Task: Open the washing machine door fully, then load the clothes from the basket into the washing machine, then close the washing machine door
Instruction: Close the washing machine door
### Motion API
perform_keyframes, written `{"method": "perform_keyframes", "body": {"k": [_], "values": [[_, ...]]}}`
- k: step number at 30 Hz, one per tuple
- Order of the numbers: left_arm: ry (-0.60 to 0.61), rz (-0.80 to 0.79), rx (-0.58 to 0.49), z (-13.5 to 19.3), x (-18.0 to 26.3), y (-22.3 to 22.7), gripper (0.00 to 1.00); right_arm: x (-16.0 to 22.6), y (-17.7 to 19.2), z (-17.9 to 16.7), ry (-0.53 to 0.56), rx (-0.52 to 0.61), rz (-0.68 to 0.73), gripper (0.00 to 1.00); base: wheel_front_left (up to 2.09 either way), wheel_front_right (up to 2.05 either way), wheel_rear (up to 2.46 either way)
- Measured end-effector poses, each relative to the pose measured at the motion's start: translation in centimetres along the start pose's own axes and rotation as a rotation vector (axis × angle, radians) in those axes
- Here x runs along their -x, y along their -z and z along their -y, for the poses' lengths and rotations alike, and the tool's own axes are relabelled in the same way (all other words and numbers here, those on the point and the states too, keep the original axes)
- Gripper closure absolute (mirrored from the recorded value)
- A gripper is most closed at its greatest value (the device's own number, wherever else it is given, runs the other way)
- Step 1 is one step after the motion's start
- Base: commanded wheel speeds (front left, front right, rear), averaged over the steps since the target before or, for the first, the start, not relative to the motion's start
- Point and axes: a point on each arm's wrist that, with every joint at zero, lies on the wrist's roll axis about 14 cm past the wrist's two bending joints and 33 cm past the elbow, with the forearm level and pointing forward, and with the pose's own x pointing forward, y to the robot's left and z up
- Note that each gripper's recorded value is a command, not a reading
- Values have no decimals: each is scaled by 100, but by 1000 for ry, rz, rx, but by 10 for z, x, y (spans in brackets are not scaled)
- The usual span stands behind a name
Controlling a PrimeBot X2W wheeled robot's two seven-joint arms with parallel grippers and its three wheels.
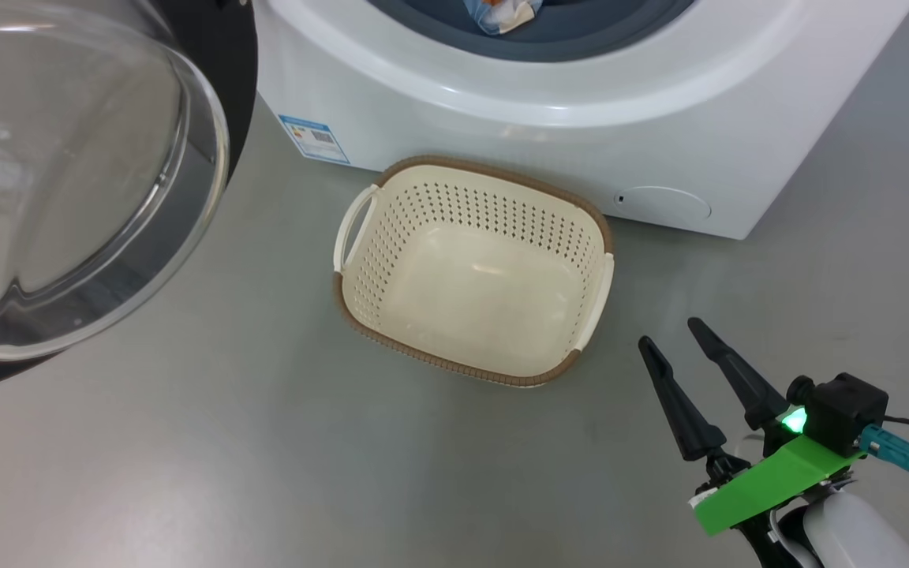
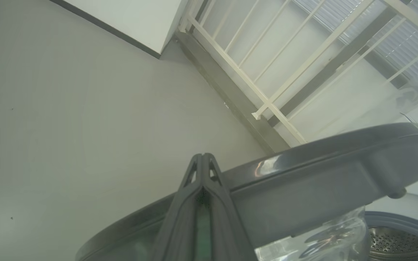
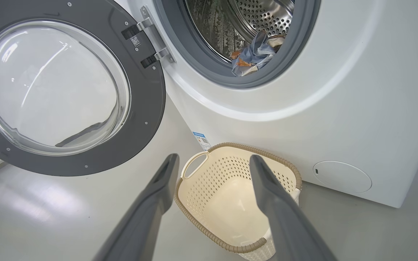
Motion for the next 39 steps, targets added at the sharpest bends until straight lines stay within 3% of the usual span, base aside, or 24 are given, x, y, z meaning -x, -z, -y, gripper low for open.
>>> {"method": "perform_keyframes", "body": {"k": [13,39], "values": [[10,-103,2,4,-5,13,100,-3,-3,4,5,3,11,0,0,0,0],[190,-402,-45,34,49,44,100,8,-32,-16,-1,31,73,0,0,0,0]]}}
